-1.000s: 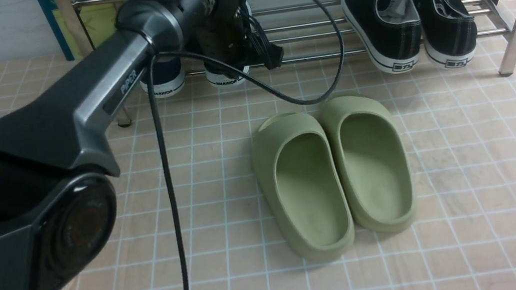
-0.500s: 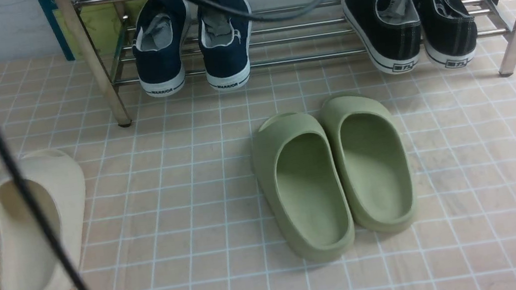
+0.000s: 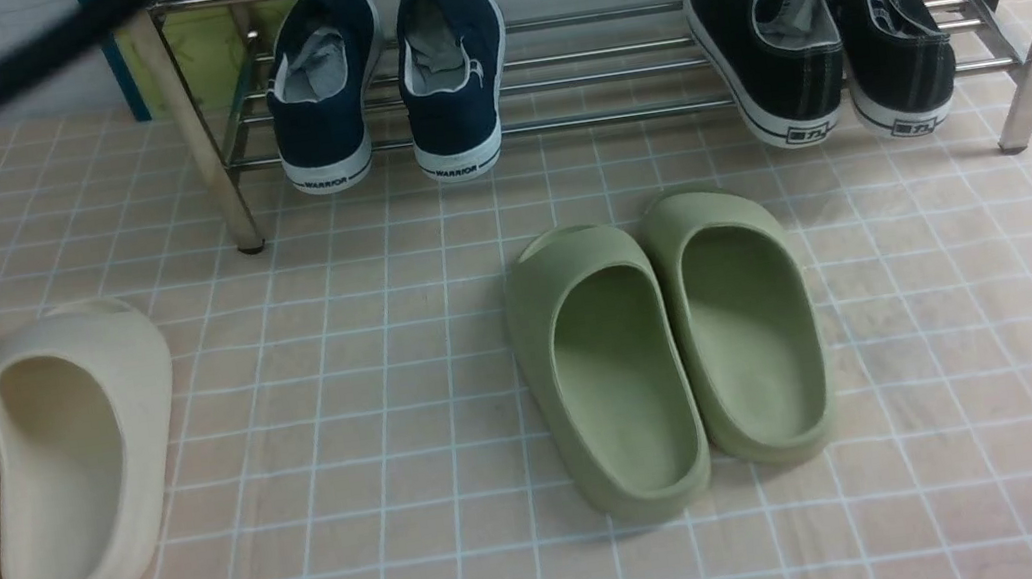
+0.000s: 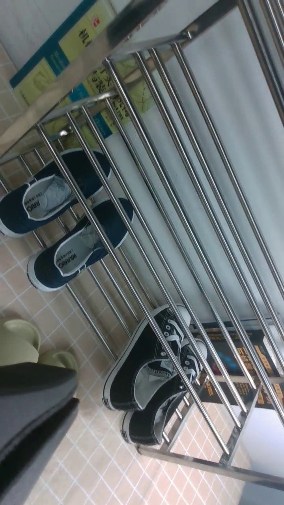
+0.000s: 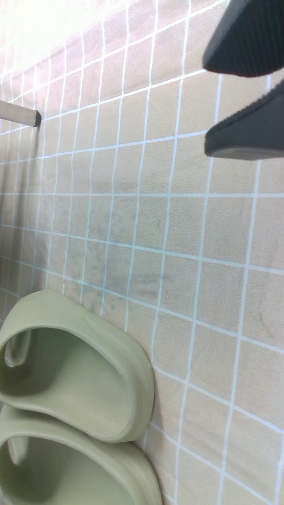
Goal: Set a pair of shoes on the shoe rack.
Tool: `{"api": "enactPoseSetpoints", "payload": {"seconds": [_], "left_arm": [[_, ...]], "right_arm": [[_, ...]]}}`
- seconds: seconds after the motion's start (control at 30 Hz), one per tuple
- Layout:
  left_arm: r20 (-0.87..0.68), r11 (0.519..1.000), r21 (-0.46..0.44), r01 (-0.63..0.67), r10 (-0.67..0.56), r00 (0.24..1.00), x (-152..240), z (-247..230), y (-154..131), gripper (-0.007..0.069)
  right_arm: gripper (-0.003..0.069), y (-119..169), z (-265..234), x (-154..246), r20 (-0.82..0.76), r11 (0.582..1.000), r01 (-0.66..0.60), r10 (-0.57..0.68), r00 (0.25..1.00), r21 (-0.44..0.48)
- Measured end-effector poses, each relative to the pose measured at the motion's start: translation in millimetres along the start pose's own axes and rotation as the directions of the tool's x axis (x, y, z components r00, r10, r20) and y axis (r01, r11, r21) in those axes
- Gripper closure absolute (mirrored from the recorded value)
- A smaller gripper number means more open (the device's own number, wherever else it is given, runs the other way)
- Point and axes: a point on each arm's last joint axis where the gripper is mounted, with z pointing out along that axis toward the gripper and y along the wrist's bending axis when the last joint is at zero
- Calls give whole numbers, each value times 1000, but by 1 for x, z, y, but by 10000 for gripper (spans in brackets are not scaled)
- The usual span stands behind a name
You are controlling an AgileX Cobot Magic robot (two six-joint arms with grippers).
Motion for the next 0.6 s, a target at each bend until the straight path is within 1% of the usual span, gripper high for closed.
{"api": "enactPoseSetpoints", "payload": {"seconds": [0.07,0.1,0.17,0.2,0.23,0.27,0.37,0.47,0.6], "left_arm": [[39,1000,-25,-18,19,999,16,-6,-3,585],[95,999,-44,-29,33,995,34,-13,-6,585],[157,998,-59,-33,42,987,50,-22,-10,584],[214,997,-71,-33,47,976,64,-31,-14,584],[237,997,-75,-32,49,970,74,-37,-17,584],[302,996,-88,-29,54,952,87,-46,-20,584],[394,994,-107,-26,67,917,119,-63,-29,580],[427,994,-111,-25,70,901,148,-67,-36,577],[402,995,-100,-30,68,913,183,-63,-45,571]], "right_arm": [[419,0,0,0,0,1000,0,0,1000,0],[419,0,0,0,0,1000,0,0,1000,0],[419,0,0,0,0,1000,0,0,1000,0],[419,0,0,0,0,1000,0,0,1000,0],[419,0,0,0,0,1000,0,0,1000,0],[419,0,0,0,0,1000,0,0,1000,0],[419,0,0,0,0,1000,0,0,1000,0],[419,0,0,0,0,1000,0,0,1000,0],[419,0,0,0,0,1000,0,0,1000,0]]}}
